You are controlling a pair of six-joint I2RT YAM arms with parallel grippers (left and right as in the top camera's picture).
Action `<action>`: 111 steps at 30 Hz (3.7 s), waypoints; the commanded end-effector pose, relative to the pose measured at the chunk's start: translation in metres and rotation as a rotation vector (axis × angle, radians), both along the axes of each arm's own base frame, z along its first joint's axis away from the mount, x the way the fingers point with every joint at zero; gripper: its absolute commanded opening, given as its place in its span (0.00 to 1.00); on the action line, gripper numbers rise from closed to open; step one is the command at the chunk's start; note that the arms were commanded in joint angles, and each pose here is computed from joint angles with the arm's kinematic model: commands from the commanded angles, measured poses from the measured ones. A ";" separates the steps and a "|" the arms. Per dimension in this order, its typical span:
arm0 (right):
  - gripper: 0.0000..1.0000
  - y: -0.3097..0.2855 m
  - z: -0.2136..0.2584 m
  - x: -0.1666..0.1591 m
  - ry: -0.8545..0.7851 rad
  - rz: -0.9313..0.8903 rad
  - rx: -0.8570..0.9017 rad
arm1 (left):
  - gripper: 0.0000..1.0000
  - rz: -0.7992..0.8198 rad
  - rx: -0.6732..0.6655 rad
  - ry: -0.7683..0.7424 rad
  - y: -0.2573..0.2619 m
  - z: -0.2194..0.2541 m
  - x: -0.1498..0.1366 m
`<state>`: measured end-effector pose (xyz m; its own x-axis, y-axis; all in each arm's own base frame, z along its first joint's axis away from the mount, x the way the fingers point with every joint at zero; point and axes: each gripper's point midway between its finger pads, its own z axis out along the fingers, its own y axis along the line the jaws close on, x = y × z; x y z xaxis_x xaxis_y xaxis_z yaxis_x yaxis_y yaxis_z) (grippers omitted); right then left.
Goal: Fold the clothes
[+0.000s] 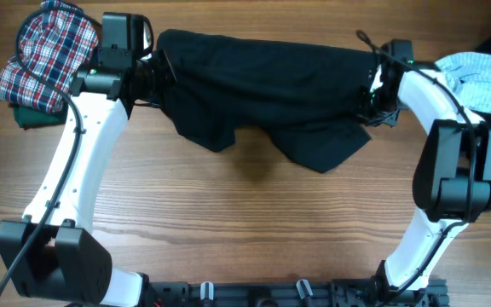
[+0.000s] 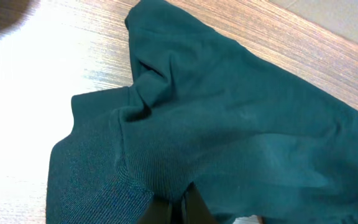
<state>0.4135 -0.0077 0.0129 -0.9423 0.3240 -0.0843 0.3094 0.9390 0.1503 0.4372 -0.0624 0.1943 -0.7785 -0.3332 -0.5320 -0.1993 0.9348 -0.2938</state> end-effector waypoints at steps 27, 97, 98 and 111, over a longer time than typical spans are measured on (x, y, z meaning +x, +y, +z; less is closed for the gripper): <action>0.04 -0.057 0.347 0.047 -0.795 0.211 -0.294 | 0.04 0.012 -0.098 -0.409 0.035 0.159 0.035; 0.04 -0.033 0.249 0.042 -0.484 0.292 -0.073 | 0.04 0.046 -0.062 -0.032 0.039 0.058 0.020; 0.04 -0.032 0.240 0.036 -0.438 0.290 -0.057 | 0.04 0.047 -0.061 0.000 0.039 0.053 0.014; 0.04 -0.025 0.203 -0.003 -0.204 0.292 0.020 | 0.09 0.075 -0.012 0.307 0.046 0.002 -0.039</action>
<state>0.4100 -0.0315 0.2188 -0.9556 0.0457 -0.2910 -0.0096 0.9825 0.1859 0.3989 -0.0243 0.2071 -0.8681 -0.4066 -0.2846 -0.3355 0.9034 -0.2672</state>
